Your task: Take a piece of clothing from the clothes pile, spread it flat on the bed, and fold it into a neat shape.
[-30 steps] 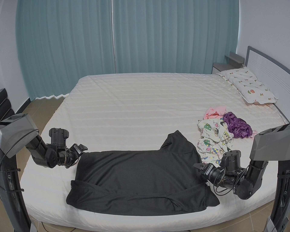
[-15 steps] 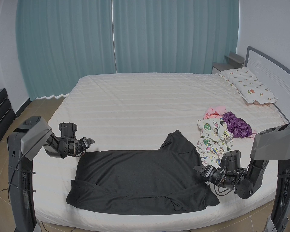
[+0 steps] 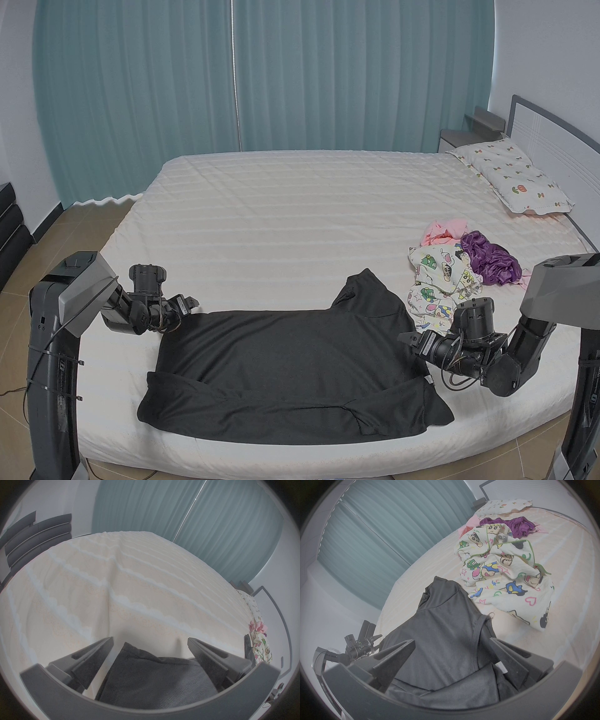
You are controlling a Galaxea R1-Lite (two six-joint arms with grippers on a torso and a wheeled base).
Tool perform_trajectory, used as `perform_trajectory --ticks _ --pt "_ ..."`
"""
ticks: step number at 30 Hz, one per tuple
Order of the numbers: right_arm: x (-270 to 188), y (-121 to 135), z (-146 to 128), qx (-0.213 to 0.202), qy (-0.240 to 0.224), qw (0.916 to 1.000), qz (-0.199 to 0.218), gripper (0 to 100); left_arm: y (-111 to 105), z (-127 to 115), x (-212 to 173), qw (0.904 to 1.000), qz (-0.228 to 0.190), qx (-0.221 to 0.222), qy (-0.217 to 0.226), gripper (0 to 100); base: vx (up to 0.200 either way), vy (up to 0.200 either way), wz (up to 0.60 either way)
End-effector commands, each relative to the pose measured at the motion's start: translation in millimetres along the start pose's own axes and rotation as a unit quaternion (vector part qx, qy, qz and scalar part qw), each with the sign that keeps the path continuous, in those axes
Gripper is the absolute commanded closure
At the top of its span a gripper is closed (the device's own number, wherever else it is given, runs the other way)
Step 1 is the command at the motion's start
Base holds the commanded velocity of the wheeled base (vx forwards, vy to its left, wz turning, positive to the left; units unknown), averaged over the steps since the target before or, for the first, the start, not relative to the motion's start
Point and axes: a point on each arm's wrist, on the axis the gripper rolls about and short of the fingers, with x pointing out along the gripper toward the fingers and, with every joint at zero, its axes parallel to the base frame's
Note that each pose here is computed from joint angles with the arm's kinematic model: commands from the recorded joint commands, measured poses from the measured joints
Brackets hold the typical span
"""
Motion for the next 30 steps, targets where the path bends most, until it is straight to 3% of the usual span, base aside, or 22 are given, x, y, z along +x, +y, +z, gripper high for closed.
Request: perform_trajectory --ticks 1,9,10,12,17,19,22,30 --pt "6.5 5.5 16.0 0.003 -0.016 0.9999 0.004 0 -1.3 4.9 -10.6 1.0000 0.000 -0.006 -0.002 0 0.000 0.000 0.00" --pt "38.9 8.7 37.1 0.004 -0.017 0.9998 -0.006 0 -0.5 4.4 -19.3 0.9999 -0.007 -0.007 0.004 0 0.000 0.000 0.00" --pt "47.3 14.4 41.3 0.002 -0.014 0.9999 -0.005 0 -1.8 3.9 -19.2 0.9999 -0.008 -0.005 0.004 100 0.000 0.000 0.00" --pt "56.1 20.3 47.6 -0.006 -0.010 0.9999 -0.007 0 -2.3 3.4 -19.7 0.9999 -0.008 -0.005 0.004 100 0.000 0.000 0.00" --pt "84.9 19.5 54.7 -0.071 -0.004 0.9973 -0.017 0 -0.6 4.8 -21.7 0.9999 -0.005 -0.014 -0.002 100 0.000 0.000 0.00" --pt "86.7 19.2 54.4 -0.075 -0.004 0.9970 -0.017 0 0.1 5.1 -21.7 0.9999 -0.004 -0.016 -0.003 100 0.000 0.000 0.00" --pt "112.3 13.8 53.2 -0.110 -0.007 0.9938 -0.014 0 -3.8 10.7 -27.2 0.9987 -0.007 -0.048 -0.012 100 0.000 0.000 0.00" --pt "141.0 7.5 56.3 -0.132 -0.020 0.9909 -0.012 0 -5.7 18.8 -38.8 0.9965 -0.010 -0.080 -0.021 100 0.000 0.000 0.00"
